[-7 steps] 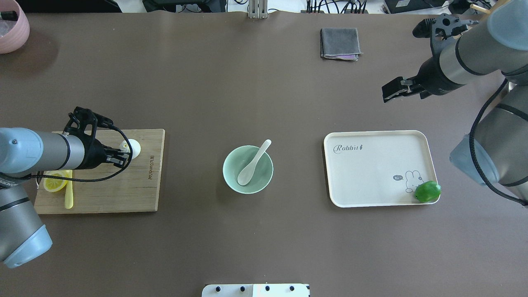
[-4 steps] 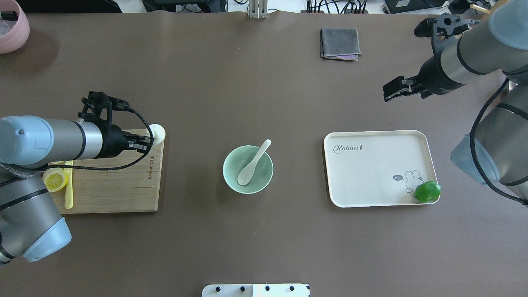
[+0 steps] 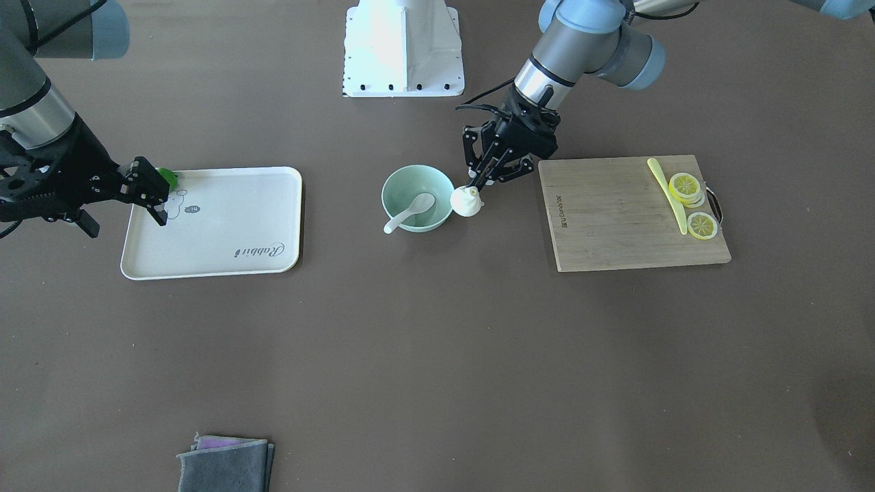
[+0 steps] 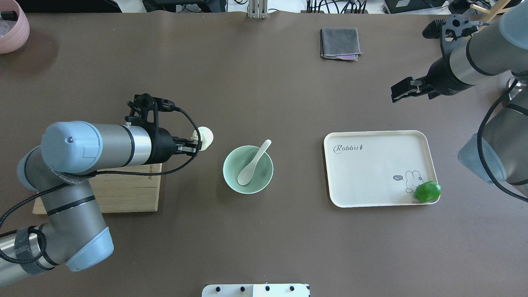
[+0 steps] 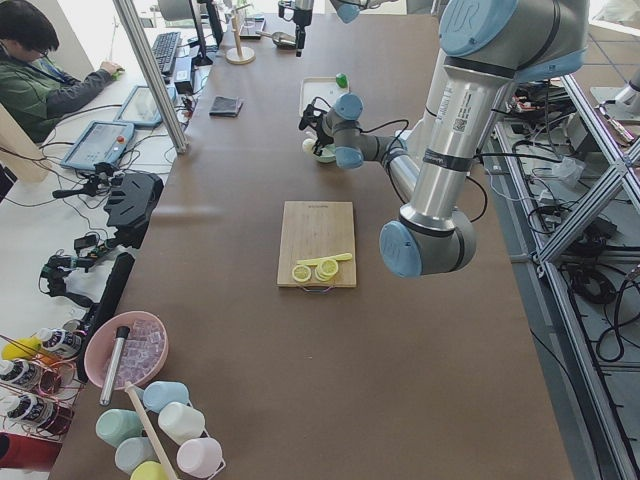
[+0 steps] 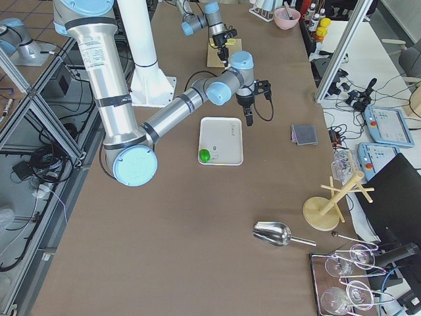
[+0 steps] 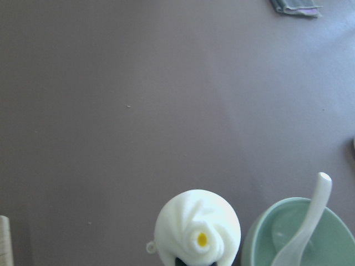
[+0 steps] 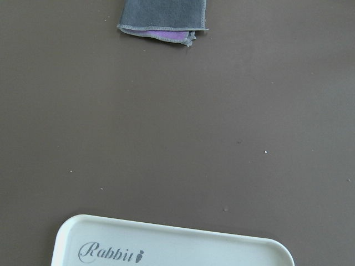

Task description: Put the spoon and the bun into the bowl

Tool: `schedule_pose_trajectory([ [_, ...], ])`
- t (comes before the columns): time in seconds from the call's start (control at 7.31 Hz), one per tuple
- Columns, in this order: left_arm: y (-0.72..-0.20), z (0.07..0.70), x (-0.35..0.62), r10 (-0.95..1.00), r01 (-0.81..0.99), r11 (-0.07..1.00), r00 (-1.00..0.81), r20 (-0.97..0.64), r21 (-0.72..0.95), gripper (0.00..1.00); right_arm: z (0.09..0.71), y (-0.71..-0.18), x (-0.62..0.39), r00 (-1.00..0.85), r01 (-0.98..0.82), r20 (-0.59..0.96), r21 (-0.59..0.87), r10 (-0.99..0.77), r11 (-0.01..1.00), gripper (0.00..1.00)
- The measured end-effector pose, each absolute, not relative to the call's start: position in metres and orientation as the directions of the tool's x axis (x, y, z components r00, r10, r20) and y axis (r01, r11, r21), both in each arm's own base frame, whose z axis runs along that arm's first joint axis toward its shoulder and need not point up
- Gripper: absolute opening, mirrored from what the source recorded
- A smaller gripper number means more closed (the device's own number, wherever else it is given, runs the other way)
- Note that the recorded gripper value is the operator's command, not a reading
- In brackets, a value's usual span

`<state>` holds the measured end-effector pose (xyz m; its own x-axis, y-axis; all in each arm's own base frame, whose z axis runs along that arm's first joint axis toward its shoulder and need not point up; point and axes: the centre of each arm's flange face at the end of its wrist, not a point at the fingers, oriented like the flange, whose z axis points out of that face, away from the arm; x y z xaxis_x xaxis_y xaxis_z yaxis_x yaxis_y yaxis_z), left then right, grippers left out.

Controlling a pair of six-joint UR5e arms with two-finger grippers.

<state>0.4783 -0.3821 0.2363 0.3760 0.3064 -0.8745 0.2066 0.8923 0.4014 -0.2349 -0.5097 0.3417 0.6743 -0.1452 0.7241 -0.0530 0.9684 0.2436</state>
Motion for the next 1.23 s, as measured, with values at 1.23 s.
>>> schedule_pose_trajectory([
  [1.23,-0.444,0.318,0.384,0.426,0.002,0.876,0.464,-0.777,0.482,0.99,0.489,-0.502,-0.073,0.709,0.080,0.664,0.260,-0.238,0.962,1.00],
])
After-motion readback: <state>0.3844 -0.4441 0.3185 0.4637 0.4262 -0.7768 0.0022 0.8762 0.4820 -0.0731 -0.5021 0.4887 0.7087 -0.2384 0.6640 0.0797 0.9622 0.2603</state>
